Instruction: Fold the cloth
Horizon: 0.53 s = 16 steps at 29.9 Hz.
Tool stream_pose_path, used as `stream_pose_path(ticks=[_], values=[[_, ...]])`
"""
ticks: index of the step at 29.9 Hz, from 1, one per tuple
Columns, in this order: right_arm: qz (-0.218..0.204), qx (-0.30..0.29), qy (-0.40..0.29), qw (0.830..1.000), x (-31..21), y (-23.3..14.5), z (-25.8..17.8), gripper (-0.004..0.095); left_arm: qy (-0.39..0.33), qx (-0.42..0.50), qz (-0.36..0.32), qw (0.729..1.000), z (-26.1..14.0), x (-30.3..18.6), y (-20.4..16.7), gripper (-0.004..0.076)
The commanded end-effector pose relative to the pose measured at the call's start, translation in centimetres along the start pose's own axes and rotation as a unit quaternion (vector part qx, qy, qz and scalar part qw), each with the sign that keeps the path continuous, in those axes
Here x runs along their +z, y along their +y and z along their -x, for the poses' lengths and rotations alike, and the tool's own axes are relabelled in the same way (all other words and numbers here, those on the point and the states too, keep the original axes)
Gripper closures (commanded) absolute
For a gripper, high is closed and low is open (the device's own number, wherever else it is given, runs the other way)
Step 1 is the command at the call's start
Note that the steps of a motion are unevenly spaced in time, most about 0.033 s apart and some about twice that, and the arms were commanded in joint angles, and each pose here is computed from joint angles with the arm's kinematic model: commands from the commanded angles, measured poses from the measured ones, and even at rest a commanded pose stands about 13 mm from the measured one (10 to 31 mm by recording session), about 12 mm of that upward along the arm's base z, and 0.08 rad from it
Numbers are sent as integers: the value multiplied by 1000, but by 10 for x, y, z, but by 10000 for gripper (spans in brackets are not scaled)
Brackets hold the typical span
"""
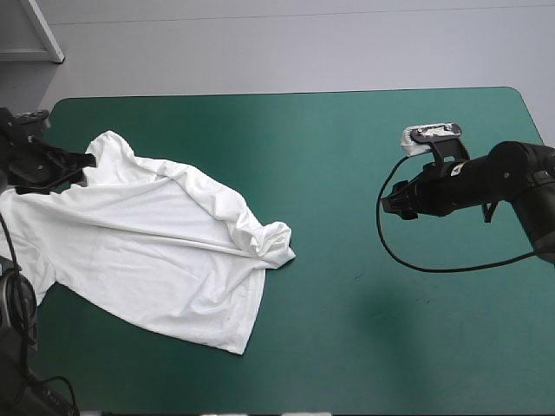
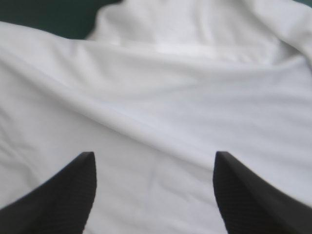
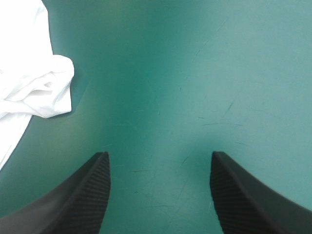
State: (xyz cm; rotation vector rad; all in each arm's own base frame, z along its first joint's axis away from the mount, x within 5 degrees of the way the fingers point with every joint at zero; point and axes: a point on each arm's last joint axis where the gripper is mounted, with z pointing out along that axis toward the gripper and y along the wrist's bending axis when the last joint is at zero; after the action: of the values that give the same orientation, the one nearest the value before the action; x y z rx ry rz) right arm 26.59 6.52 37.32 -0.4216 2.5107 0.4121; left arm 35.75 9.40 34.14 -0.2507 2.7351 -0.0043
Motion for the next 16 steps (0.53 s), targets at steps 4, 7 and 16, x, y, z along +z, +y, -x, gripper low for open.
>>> stream_pose_path(ticks=[4,7,16], values=[[1,-1,-54,999,-17,4,8,343,-8,105,-61,993,-60,-46,-88,227],[1,1,-54,999,-16,4,8,343,12,142,-88,986,-107,-49,-122,227],[0,1,-58,998,-15,3,10,342,56,195,-152,967,-224,-42,-178,227]])
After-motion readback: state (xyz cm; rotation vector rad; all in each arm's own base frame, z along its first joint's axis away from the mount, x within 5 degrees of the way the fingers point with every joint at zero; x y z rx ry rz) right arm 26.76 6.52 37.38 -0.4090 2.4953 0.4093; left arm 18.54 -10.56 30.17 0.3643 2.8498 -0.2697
